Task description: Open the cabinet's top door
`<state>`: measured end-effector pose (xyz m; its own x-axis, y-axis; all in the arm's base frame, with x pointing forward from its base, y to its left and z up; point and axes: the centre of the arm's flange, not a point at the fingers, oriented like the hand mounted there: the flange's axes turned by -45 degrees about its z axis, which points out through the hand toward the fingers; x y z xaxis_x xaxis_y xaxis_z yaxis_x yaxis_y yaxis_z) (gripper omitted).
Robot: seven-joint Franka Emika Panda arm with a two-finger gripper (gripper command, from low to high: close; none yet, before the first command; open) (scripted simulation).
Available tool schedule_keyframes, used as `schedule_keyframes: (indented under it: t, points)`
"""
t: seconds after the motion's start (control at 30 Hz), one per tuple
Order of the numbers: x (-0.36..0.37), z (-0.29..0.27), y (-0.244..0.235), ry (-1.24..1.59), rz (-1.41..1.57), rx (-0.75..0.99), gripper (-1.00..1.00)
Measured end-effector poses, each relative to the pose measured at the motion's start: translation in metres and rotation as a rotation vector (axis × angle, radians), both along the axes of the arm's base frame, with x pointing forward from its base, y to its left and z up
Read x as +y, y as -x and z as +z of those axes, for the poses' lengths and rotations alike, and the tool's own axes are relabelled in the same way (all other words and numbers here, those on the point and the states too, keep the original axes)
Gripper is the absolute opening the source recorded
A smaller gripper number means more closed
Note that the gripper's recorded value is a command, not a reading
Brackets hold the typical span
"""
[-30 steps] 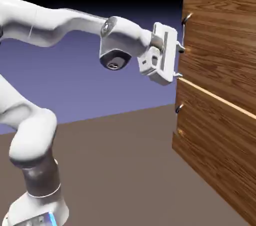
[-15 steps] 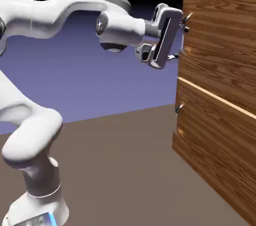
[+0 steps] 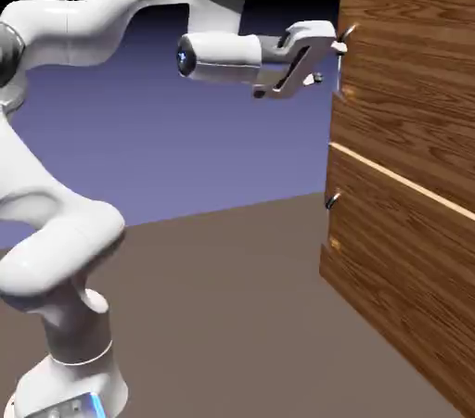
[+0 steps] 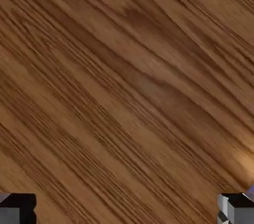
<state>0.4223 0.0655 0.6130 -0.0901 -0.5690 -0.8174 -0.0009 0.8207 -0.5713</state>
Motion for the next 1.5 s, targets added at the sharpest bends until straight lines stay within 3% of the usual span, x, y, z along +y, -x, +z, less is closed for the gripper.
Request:
schedule_keyframes:
  t: [0.43,0.63,0.67,1.5]
  points:
    - [0.071,-0.027,-0.032,-0.606,-0.009,-0.099,0.0]
    - [0.07,-0.028,-0.075,-0.604,-0.009,-0.098,0.0]
    - [0.069,-0.027,-0.082,-0.606,-0.009,-0.099,-1.0]
    - [0.033,-0.027,0.013,-0.613,0.191,-0.036,-1.0]
